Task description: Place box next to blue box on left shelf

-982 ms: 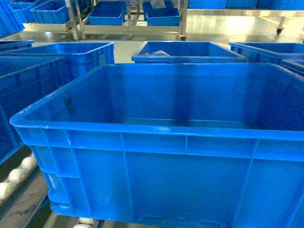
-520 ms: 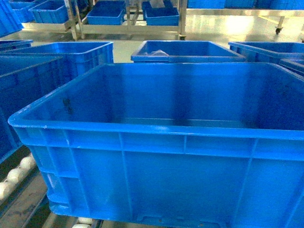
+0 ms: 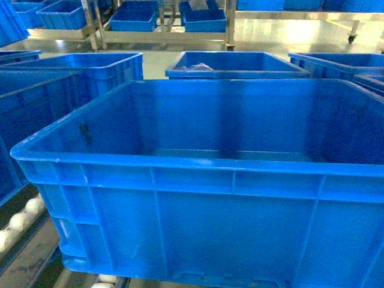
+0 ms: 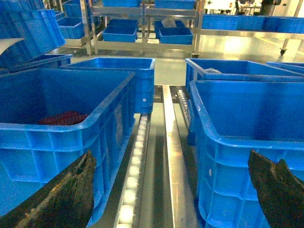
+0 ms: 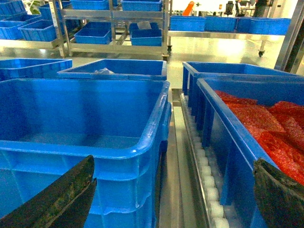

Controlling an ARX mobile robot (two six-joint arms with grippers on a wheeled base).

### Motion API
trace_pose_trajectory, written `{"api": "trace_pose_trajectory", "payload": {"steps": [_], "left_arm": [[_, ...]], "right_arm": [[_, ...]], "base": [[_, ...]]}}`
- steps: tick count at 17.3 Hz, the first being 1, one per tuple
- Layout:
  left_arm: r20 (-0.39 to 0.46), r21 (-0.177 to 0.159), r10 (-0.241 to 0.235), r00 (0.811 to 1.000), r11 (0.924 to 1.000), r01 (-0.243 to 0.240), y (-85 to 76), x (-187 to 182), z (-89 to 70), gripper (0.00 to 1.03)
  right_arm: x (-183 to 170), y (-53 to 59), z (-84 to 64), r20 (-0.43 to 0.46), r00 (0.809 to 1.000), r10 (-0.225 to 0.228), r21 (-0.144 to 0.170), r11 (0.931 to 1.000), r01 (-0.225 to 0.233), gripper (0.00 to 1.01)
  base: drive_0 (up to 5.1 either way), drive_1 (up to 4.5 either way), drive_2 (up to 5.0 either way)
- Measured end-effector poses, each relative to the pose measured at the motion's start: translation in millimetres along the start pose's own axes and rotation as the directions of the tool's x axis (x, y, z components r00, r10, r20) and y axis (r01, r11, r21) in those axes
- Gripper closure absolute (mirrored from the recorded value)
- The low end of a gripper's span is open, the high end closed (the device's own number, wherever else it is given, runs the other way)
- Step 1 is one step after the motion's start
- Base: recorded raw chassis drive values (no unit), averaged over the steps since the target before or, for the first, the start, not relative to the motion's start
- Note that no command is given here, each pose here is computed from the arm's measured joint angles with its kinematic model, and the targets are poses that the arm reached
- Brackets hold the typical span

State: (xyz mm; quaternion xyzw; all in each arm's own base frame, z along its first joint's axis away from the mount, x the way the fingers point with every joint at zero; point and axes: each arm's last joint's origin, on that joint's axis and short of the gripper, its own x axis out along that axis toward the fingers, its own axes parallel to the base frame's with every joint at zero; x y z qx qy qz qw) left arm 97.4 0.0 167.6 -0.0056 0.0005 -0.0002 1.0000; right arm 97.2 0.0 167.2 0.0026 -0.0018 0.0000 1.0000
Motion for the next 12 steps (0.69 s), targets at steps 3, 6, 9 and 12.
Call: {"api": "trace_pose_trajectory", "payload": {"steps": [3, 6, 9, 12], "left_arm": [[0.0, 0.0, 0.0, 1.0, 1.0, 0.0, 0.0, 0.0, 0.0, 0.05], [0.0, 0.0, 0.0, 1.0, 1.0, 0.0, 0.0, 0.0, 0.0, 0.05], [0.0, 0.0, 0.0, 1.0, 1.0, 0.0, 0.0, 0.0, 0.0, 0.05], [0.0, 0.0, 0.0, 1.0, 1.0, 0.0, 0.0, 0.0, 0.0, 0.05]], "right_arm": [[0.0, 0.0, 0.0, 0.0, 1.0, 0.0, 0.0, 1.0, 0.0, 0.03], [0.0, 0.0, 0.0, 0.0, 1.0, 0.0, 0.0, 1.0, 0.0, 0.03], [0.0, 0.0, 0.0, 0.0, 1.0, 0.0, 0.0, 1.0, 0.0, 0.03], [0.0, 0.0, 0.0, 0.0, 1.0, 0.0, 0.0, 1.0, 0.0, 0.03]], "base": [[0.0, 0.0, 0.0], [0.0, 0.0, 0.0], [0.0, 0.0, 0.0], [0.0, 0.0, 0.0]]}}
